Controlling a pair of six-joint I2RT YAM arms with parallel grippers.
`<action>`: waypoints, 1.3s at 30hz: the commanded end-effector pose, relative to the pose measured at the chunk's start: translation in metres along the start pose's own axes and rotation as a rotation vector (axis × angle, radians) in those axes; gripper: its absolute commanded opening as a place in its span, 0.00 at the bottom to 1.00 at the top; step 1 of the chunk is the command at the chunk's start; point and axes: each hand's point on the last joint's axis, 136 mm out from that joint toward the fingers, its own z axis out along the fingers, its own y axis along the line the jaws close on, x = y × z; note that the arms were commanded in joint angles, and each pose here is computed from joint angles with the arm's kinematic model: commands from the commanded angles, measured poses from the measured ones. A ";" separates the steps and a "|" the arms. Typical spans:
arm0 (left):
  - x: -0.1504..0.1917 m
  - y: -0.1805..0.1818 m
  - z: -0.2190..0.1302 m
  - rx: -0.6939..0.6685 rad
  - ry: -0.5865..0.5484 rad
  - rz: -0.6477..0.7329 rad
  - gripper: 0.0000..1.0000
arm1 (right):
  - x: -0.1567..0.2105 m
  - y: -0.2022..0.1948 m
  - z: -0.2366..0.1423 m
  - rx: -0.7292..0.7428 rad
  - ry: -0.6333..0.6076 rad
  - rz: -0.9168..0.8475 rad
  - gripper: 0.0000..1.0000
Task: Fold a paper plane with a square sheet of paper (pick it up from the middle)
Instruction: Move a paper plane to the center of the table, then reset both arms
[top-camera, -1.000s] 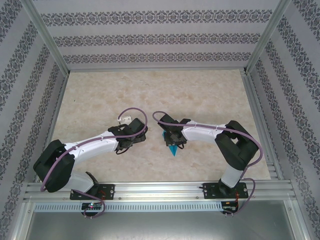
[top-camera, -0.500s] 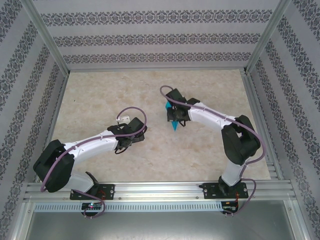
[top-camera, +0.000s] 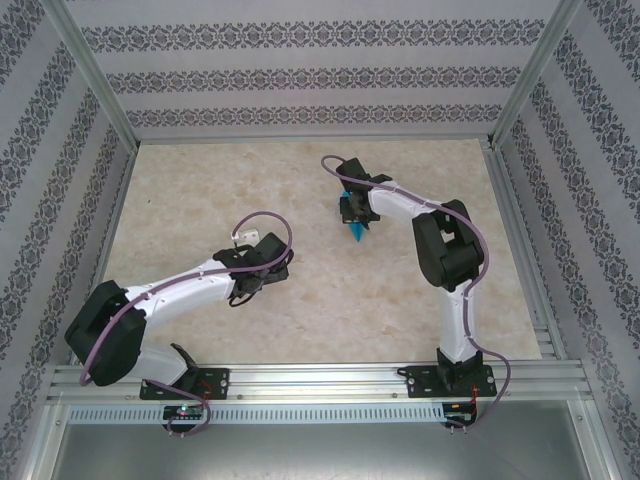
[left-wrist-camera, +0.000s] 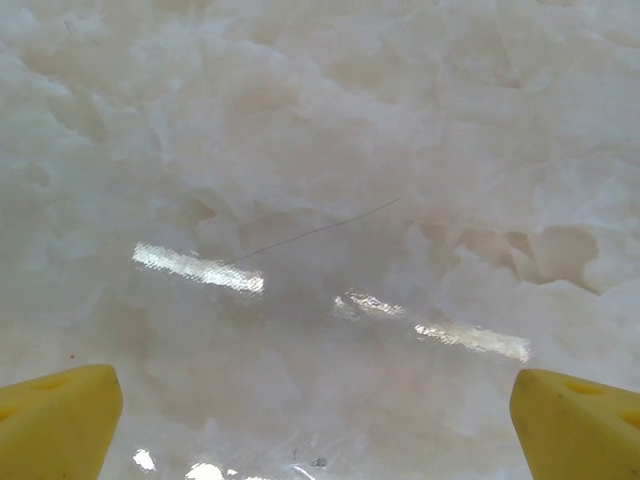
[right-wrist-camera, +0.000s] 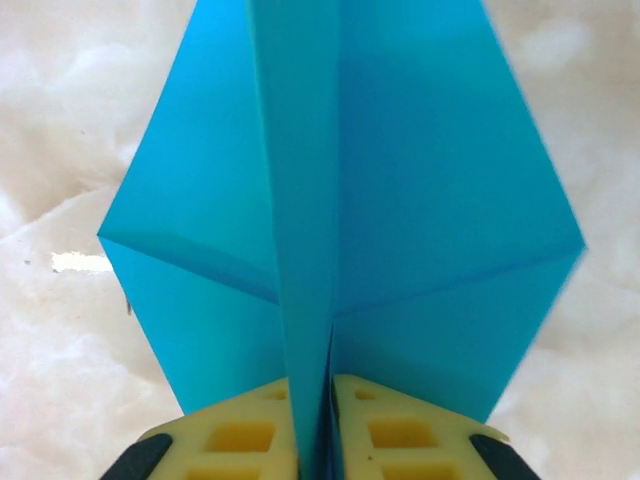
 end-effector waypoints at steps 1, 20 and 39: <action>-0.007 0.003 0.001 -0.022 -0.005 -0.004 1.00 | 0.000 0.000 0.007 -0.006 0.020 -0.016 0.17; -0.073 0.006 -0.023 0.006 -0.125 -0.037 1.00 | -0.048 -0.009 -0.123 -0.060 -0.242 0.098 0.62; -0.160 0.166 -0.043 -0.322 -0.584 -0.110 1.00 | 0.000 -0.206 -0.228 0.334 -0.759 0.295 0.98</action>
